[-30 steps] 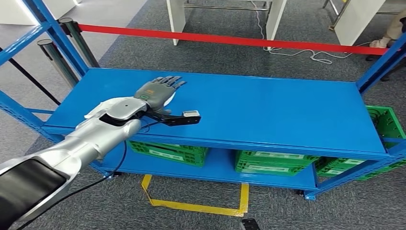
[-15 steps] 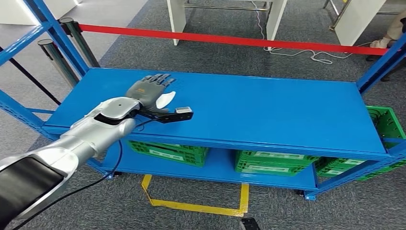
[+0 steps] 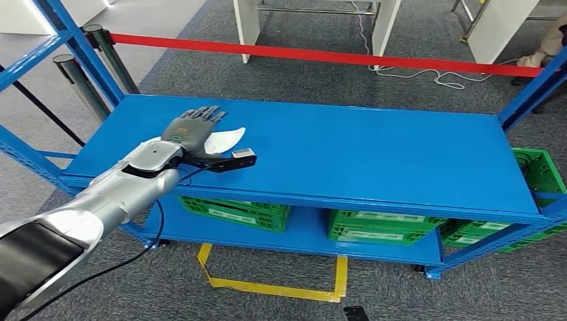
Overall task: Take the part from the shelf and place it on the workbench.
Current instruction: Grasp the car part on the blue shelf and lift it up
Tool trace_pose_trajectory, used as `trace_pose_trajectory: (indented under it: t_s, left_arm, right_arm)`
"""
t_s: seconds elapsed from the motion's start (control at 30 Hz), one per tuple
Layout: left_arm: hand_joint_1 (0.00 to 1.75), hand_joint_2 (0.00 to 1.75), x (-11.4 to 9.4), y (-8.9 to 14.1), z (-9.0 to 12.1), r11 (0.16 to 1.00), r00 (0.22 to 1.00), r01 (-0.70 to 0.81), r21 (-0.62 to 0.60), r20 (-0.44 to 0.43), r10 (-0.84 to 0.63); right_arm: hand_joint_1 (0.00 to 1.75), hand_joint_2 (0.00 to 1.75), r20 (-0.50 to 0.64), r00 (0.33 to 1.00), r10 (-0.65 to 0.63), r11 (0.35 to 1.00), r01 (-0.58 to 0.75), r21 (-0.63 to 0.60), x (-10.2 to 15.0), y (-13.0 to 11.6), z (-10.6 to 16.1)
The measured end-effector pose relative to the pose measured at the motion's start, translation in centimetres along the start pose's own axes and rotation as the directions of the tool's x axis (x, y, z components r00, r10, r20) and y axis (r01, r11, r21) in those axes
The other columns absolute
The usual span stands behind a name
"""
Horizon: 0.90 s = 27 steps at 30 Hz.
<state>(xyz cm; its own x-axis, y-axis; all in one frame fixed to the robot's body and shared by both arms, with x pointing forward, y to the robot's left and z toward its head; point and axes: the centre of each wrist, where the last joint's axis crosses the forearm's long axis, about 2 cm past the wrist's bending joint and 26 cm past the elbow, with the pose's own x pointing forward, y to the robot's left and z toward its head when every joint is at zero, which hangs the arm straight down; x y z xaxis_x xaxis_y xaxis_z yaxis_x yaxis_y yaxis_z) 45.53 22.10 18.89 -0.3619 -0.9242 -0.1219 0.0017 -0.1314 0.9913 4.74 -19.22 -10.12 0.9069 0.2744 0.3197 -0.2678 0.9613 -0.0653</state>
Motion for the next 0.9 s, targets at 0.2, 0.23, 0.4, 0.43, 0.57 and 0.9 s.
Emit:
trace_pose_trajectory:
  t_s: [0.2,0.23,0.4,0.43,0.57,0.9]
  left_arm:
    - [0.0,1.75,-0.4,-0.4,0.2,1.0,1.0,-0.002,-0.008,-0.016,0.002]
    - [0.0,1.75,-0.5,-0.5,0.3,1.0,1.0,-0.002,-0.01,-0.023,0.002]
    - [0.0,1.75,-1.4,-1.8,1.1,0.999,0.998,-0.013,-0.03,-0.061,0.011]
    - [0.0,1.75,-1.5,-2.1,1.3,0.999,0.998,-0.016,-0.035,-0.068,0.014]
    - [0.0,1.75,-1.9,-3.4,2.1,0.997,0.995,-0.029,-0.065,-0.093,0.023]
    - [0.0,1.75,-2.1,-6.1,3.7,0.989,0.987,-0.09,-0.114,-0.142,0.073]
  right_arm:
    - [0.0,1.75,0.008,1.0,0.012,1.0,-0.012,-0.019,0.0,0.0,0.0]
    - [0.0,1.75,0.01,1.0,0.02,0.999,-0.019,-0.034,0.0,-0.1,0.0]
    - [0.0,1.75,0.011,0.999,0.044,0.996,-0.043,-0.084,0.0,-0.1,0.0]
    - [0.0,1.75,0.011,0.999,0.045,0.995,-0.044,-0.086,0.0,-0.1,0.0]
    - [0.0,1.75,0.01,0.999,0.044,0.996,-0.043,-0.083,0.0,-0.1,0.0]
    - [0.0,1.75,0.007,0.999,0.051,0.997,-0.051,-0.065,0.0,-0.1,0.0]
